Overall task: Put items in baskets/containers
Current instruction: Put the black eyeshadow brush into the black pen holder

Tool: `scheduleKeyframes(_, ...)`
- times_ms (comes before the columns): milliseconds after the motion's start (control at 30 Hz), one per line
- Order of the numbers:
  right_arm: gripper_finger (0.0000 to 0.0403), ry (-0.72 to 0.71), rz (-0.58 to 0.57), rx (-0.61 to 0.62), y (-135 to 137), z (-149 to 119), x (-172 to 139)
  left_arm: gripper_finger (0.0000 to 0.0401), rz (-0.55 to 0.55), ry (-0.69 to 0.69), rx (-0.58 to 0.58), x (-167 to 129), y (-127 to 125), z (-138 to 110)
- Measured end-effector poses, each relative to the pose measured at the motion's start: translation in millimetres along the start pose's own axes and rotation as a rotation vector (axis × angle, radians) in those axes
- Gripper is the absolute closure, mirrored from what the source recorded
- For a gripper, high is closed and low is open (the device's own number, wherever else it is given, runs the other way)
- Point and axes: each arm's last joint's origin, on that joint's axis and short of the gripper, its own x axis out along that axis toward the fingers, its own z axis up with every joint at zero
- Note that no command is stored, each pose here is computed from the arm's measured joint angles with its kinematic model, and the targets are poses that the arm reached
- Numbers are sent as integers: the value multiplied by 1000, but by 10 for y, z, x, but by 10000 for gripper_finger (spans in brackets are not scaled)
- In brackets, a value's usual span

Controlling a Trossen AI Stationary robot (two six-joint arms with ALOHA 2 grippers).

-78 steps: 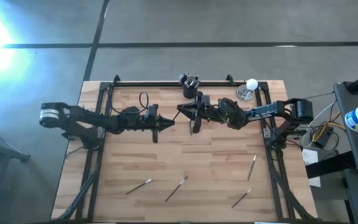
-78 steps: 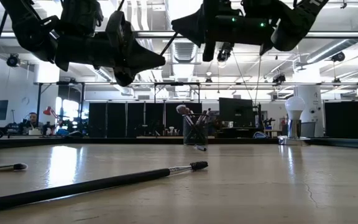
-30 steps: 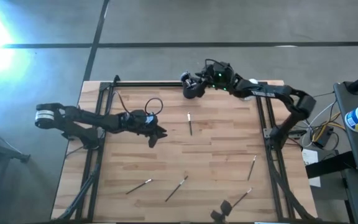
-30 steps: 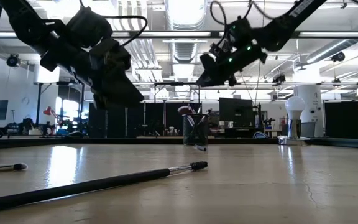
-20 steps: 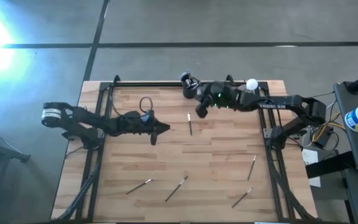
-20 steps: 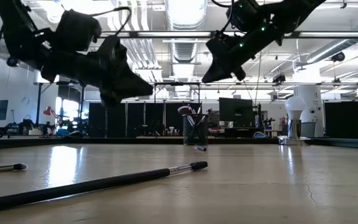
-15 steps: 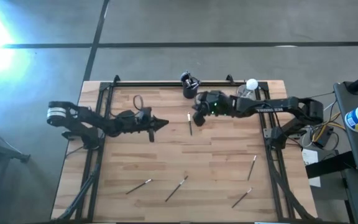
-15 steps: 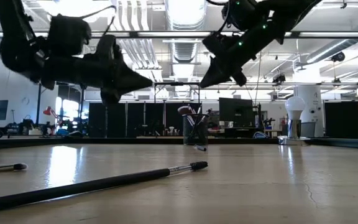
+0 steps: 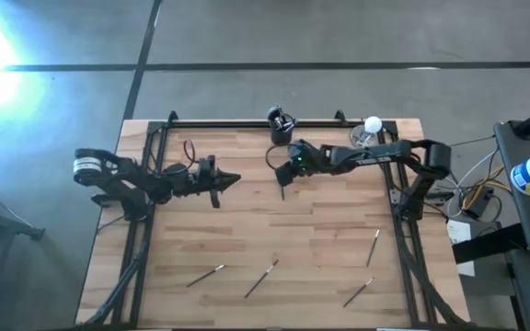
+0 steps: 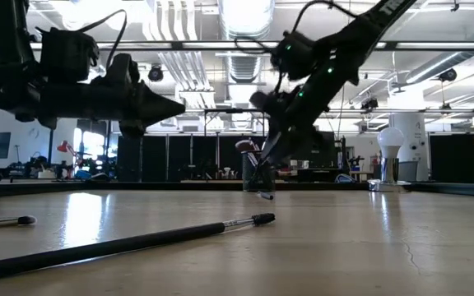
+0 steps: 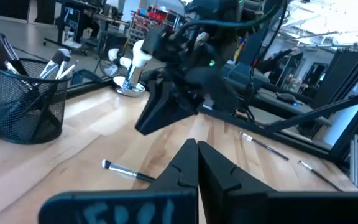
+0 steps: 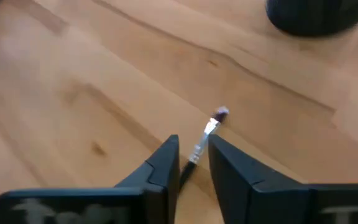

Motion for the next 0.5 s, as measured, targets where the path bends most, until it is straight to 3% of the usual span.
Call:
scheduleKeyframes(300, 257, 113, -134, 67, -14, 154, 453, 401, -5, 44, -24, -57, 9, -63)
scheduleKeyframes(500, 249, 159, -178, 65, 43, 232, 676, 401, -3, 50, -21, -61, 11, -69)
